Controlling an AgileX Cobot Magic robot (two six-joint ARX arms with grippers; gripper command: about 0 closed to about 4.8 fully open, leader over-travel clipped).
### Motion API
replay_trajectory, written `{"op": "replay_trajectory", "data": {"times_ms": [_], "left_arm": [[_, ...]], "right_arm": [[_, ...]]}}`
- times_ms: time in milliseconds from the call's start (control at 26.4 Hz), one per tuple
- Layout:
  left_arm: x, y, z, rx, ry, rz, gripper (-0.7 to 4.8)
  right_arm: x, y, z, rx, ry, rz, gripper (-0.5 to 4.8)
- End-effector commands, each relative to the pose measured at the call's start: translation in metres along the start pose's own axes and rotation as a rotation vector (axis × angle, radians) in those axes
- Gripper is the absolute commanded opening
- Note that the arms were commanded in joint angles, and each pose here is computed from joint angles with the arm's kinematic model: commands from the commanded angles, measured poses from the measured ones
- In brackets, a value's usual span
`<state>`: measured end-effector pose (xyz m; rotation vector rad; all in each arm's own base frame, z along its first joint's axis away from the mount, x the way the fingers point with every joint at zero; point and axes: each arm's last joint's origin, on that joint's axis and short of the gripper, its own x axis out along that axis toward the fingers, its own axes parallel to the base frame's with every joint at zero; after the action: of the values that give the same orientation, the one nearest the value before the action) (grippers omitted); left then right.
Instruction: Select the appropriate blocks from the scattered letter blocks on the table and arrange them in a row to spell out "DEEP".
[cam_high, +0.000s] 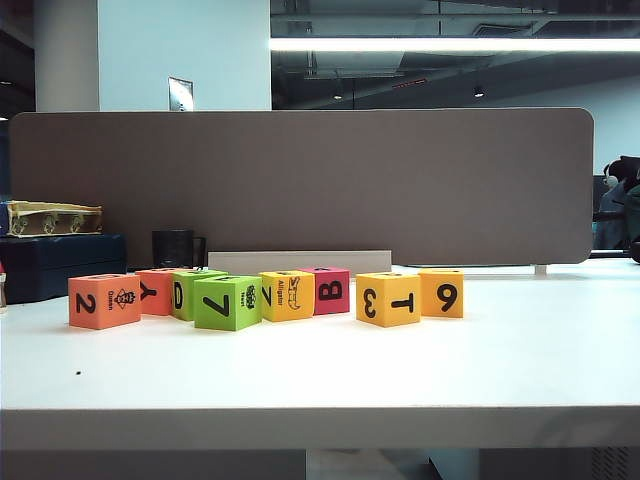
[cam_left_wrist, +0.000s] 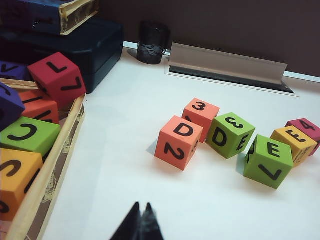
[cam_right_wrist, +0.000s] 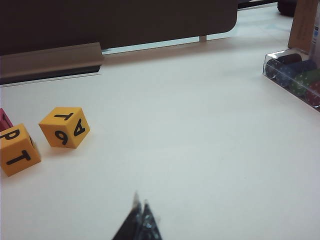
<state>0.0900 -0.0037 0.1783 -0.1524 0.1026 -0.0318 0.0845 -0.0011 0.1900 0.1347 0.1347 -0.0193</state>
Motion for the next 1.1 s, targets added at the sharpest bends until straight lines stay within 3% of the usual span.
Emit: {"op": "replay_trajectory", "data": {"times_ms": [38, 266, 607, 1100], "left_arm": [[-0.001, -0.002, 0.002, -0.006, -0.004, -0.038, -0.06], [-0.001, -0.002, 0.002, -0.018, 0.000, -0.047, -0.06], [-0.001, -0.002, 0.002, -0.018, 0.002, -0.047, -0.06], [-0.001, -0.002, 0.002, -0.022, 0.003, -0.053, -0.06]], "right_arm": [[-0.007, 0.002, 0.011, 0.002, -0.008, 0.027, -0.06], [-0.019, 0.005, 0.033, 0.001, -0.063, 0.034, -0.06], [-0.009, 0.009, 0.063, 0.001, 0.031, 0.025, -0.06], [0.016, 0.019, 0.111, -0.033, 0.083, 0.131, -0.05]]}}
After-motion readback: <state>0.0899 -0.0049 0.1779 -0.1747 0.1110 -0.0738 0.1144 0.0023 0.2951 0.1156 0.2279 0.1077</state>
